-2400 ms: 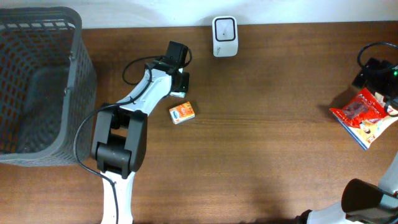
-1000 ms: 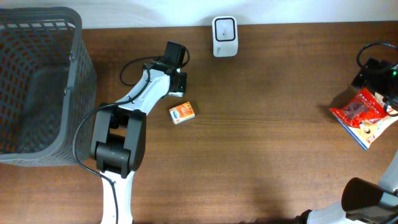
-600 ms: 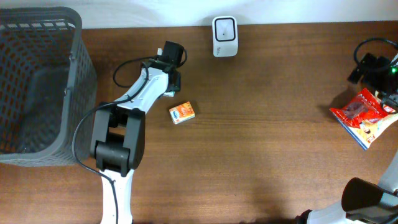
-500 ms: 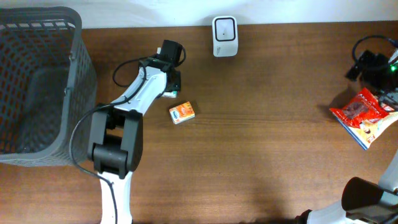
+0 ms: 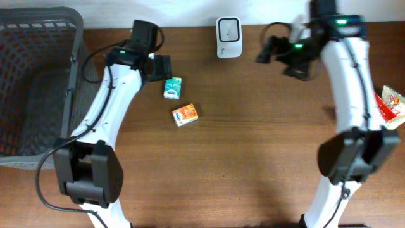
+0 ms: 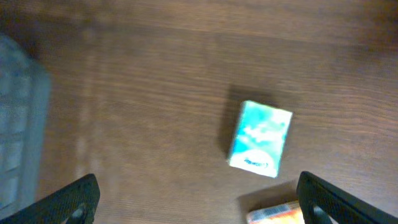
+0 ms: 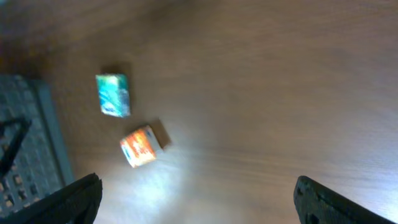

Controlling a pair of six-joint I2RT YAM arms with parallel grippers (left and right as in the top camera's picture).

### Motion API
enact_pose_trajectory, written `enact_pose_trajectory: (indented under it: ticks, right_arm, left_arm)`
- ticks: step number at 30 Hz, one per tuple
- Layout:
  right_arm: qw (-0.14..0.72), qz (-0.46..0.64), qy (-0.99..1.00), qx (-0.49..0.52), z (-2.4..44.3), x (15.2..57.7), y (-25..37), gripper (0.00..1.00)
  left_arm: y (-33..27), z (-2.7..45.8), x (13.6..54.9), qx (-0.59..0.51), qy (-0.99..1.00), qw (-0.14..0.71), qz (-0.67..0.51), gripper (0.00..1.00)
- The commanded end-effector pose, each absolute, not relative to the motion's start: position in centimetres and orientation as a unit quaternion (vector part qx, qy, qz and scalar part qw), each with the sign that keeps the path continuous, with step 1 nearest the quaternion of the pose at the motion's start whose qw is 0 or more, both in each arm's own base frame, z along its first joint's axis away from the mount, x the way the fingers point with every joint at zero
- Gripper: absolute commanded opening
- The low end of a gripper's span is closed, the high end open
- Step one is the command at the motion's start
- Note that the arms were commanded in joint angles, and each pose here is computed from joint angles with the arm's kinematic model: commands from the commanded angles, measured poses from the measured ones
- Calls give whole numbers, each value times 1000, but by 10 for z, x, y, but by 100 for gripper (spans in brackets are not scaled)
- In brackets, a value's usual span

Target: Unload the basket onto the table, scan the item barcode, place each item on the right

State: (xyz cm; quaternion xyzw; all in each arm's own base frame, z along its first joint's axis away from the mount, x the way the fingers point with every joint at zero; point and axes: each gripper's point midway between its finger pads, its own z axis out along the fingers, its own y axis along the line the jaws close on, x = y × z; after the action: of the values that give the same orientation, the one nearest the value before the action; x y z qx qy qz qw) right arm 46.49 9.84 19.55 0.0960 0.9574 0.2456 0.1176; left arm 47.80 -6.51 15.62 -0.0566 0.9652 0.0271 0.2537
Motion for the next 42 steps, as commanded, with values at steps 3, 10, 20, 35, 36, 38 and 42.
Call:
enact_pose_trajectory:
  ticks: [3,10,20,35,36,38,42]
  right_arm:
    - [93,315,943,57,159,484,188,88]
    - [94,324,940,58,107,499,274,65]
    - [83,319,944,34,57,487,334,52]
    - [114,262,957,48,10,491,352,50]
    - [117,259,958,49,9,491,351,50]
    - [119,254,958,51,9,493,349,39]
    - [121,249,959,53,8,493,347,20]
  left_arm:
    - [-45,234,462,-81,942,325,19,100]
    - [-20,272,443,-105,925,361,62,95]
    - [4,261,430,-125,934,325,78,95]
    - [4,258,427,-124,937,317,80,95]
    - [4,258,427,-124,937,316,80,95]
    - [4,258,427,-124,937,316,80,95]
    - [4,258,427,-124,937,316,80,95]
